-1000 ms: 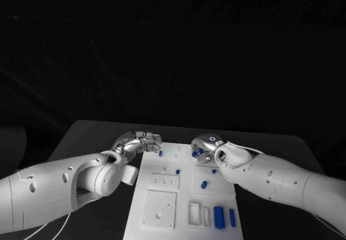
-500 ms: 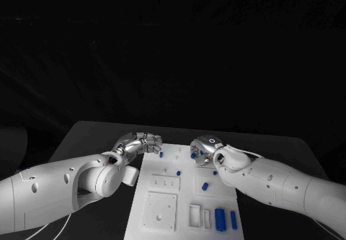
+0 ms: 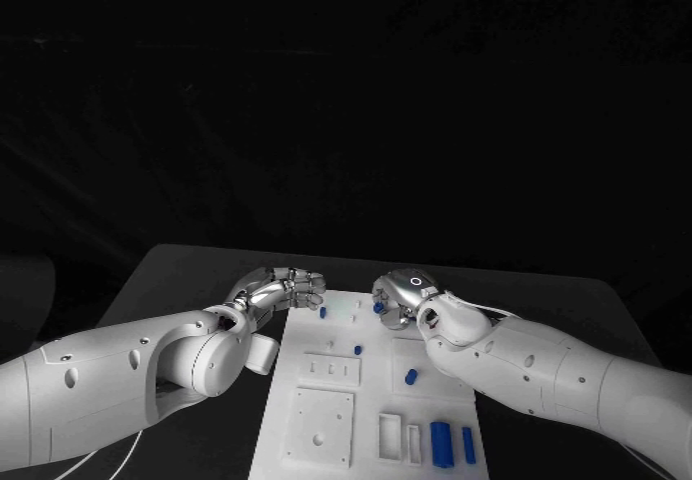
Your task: Assemble the parts on the task board
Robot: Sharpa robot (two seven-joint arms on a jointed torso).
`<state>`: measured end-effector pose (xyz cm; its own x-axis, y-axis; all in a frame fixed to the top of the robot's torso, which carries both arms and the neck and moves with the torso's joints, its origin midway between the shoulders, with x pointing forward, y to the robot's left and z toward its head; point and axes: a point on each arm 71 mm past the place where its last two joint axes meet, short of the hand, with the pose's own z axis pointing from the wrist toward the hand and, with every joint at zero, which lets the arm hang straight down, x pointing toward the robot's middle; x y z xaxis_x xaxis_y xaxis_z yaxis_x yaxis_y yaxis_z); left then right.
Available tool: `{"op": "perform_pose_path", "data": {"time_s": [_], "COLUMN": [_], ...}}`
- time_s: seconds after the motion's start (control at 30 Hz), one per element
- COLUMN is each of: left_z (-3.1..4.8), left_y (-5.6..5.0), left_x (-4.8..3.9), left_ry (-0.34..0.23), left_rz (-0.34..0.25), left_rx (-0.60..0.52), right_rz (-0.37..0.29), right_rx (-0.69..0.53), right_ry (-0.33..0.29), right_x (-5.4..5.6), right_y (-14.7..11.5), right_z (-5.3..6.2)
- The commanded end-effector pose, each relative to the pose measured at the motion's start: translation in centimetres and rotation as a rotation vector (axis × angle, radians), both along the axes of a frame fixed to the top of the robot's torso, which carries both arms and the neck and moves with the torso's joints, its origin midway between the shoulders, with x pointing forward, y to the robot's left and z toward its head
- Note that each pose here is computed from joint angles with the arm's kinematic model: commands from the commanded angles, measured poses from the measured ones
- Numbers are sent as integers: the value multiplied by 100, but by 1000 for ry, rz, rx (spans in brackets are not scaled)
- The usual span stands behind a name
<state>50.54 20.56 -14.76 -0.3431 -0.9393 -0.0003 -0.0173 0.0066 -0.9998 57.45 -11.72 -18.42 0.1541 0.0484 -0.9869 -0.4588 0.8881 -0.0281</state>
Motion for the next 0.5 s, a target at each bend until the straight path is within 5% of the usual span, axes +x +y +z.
{"op": "perform_pose_path", "data": {"time_s": [0.03,0.5], "left_z": [24,74], "left_y": [-29,-75], "left_x": [1,27], "left_ry": [-12,-24], "left_rz": [-12,-17], "left_rx": [-3,-2], "right_rz": [-5,20], "right_rx": [12,21], "right_ry": [-60,-81], "right_x": [-7,-9], "right_y": [46,234], "right_z": [61,117]}}
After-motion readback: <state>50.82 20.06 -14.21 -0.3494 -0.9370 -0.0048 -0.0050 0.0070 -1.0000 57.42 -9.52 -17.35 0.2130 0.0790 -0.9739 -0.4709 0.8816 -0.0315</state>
